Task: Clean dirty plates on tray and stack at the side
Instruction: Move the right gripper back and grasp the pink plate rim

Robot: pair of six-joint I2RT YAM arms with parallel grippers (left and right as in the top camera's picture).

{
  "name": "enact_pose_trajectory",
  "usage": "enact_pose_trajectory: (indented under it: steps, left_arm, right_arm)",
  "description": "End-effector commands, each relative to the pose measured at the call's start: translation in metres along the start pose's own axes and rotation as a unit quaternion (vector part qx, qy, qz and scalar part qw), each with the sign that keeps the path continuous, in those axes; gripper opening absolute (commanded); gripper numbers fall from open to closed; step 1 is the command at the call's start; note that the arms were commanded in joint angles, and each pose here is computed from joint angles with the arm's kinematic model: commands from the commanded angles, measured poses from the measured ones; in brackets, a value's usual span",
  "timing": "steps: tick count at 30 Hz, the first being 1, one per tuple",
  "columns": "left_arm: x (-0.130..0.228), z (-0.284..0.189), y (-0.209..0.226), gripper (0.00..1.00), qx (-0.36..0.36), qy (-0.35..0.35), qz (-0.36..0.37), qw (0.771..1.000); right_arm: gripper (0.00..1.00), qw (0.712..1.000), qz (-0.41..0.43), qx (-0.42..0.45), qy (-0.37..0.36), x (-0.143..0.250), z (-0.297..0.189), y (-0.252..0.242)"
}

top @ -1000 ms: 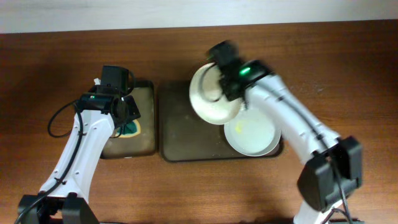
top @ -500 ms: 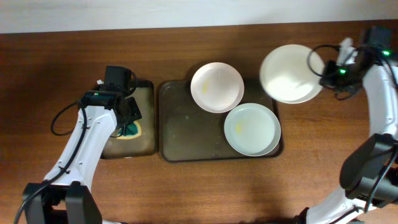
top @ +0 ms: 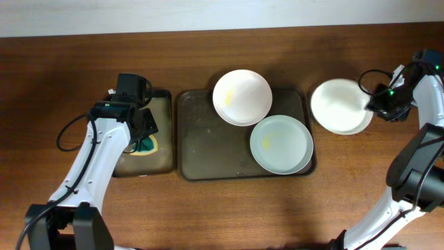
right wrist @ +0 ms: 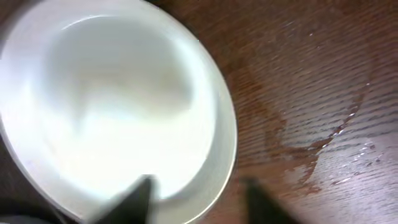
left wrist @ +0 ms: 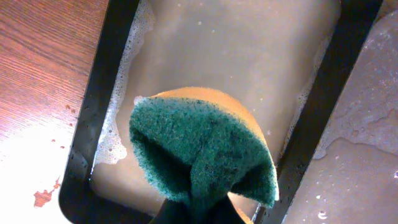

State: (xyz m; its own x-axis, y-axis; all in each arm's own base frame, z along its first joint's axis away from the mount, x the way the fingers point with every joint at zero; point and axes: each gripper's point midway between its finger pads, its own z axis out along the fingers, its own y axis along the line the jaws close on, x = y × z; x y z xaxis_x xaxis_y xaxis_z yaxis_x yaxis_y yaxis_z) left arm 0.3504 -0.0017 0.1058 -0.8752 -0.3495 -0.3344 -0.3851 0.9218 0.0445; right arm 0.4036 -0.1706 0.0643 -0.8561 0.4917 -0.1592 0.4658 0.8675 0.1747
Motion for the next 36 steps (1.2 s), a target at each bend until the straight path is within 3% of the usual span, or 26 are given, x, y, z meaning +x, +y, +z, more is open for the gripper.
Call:
enact_pose_trajectory:
  steps: [1,5,8,10,14,21,31,35,36]
  left_arm:
    - [-0.004,0.002,0.001,0.00,-0.003,-0.003,0.000,1.000]
    - [-0.004,0.002,0.001,0.00,-0.003,-0.004,-0.001,1.000]
    - [-0.005,0.002,0.000,0.00,-0.001,-0.006,-0.001,1.000]
    - [-0.004,0.002,0.000,0.00,0.001,-0.004,-0.001,1.000]
    - [-0.005,0.002,0.000,0.00,0.002,-0.004,-0.001,1.000]
    - [-0.004,0.002,0.000,0.00,0.001,-0.004,-0.001,1.000]
    - [-0.004,0.002,0.000,0.00,0.001,-0.003,-0.001,1.000]
    - [-0.005,0.002,0.000,0.00,0.002,-0.005,-0.001,1.000]
    - [-0.005,0.002,0.000,0.00,0.002,-0.005,-0.001,1.000]
  right_arm:
    - [0.68,1.000,0.002,-0.013,-0.012,-0.007,-0.002,0.003]
    - [0.66,0.988,-0.016,-0.149,-0.027,-0.018,-0.025,0.056]
    - [0.66,0.961,-0.054,-0.271,-0.032,-0.018,-0.051,0.119]
    - [0.66,0.950,-0.095,-0.298,-0.027,-0.010,-0.054,0.154]
    - [0.66,0.952,-0.166,-0.258,-0.021,0.010,-0.038,0.202]
    - [0.64,0.952,-0.297,-0.062,-0.053,0.044,0.019,0.262]
    - [0.54,0.952,-0.303,-0.018,-0.039,0.061,0.071,0.275]
    - [0.35,0.952,-0.304,-0.024,-0.028,0.066,0.078,0.276]
    - [0.24,0.952,-0.304,-0.029,-0.024,0.068,0.079,0.277]
